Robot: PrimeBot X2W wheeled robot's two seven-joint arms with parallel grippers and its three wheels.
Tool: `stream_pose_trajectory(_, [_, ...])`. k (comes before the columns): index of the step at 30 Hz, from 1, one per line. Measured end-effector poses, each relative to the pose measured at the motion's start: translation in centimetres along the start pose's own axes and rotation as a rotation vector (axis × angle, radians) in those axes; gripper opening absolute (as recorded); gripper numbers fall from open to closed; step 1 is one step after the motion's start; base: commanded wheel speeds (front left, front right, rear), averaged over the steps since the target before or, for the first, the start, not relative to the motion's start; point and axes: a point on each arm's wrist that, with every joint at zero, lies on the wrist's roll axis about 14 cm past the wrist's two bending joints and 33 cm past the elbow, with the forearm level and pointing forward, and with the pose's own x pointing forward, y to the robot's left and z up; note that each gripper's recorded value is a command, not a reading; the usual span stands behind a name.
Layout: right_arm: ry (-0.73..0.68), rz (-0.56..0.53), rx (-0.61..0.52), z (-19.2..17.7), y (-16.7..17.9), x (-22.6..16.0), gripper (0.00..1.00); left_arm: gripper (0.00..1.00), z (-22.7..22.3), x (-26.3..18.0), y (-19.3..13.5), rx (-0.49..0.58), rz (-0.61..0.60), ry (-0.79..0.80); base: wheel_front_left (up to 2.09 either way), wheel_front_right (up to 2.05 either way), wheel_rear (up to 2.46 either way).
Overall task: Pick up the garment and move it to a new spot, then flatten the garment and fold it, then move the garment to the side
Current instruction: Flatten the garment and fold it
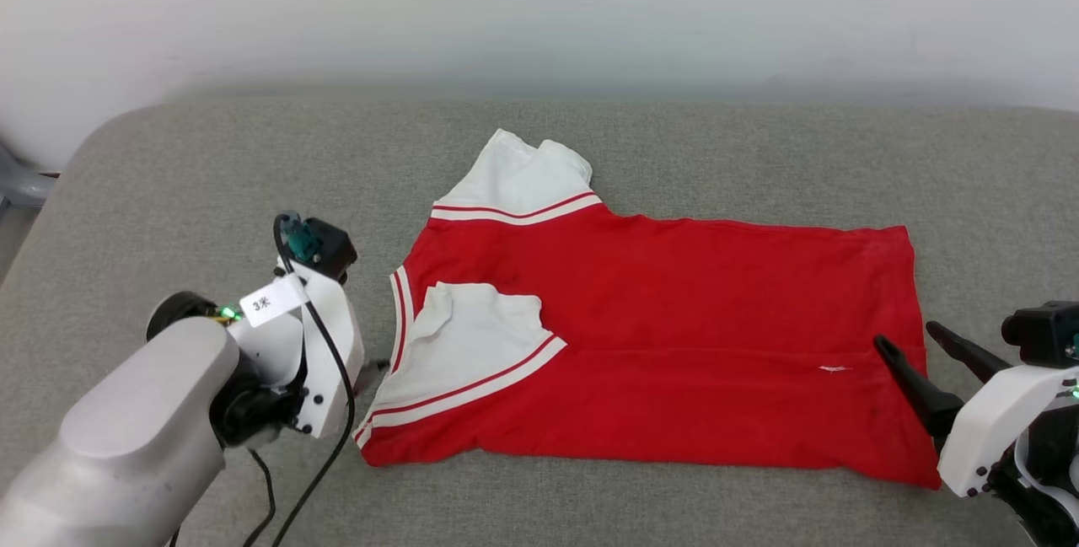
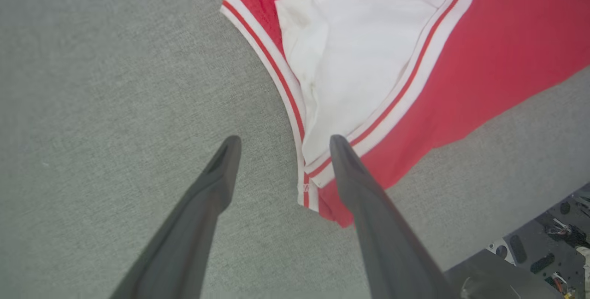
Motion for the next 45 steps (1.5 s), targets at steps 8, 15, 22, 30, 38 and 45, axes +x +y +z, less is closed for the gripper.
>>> stream_pose_trajectory(8, [0.025,-0.017,0.019,-0.7,-0.5,0.0,1.0,1.0,-3.6,1.7,-2.0,-0.061,-0.079,0.145,0.0,0.0,0.0])
stream_pose_trajectory(15, [0.044,-0.025,0.029,-1.3,-0.6,0.2,1.0,1.0,-7.0,3.3,-2.8,-0.078,-0.094,0.248,0.0,0.0,0.0])
stream_pose_trajectory(22, [0.043,-0.031,0.021,-1.1,-0.9,0.0,1.0,0.0,-7.8,3.8,-2.5,-0.056,-0.077,0.231,0.0,0.0,0.0])
stream_pose_trajectory(30, [0.034,-0.027,-0.104,1.7,-1.8,-1.1,1.0,0.0,-5.8,2.0,-1.4,0.019,-0.039,0.089,0.0,0.0,0.0])
stream_pose_trajectory(38, [0.223,-0.007,-0.182,1.3,-2.4,-2.4,1.0,0.0,-4.7,0.4,-1.8,0.065,-0.038,0.02,0.0,0.0,0.0])
stream_pose_trajectory(45, [0.44,0.0,-0.152,-1.7,-2.7,-3.2,1.0,0.0,-4.4,0.3,-2.3,0.085,-0.041,0.009,0.0,0.0,0.0])
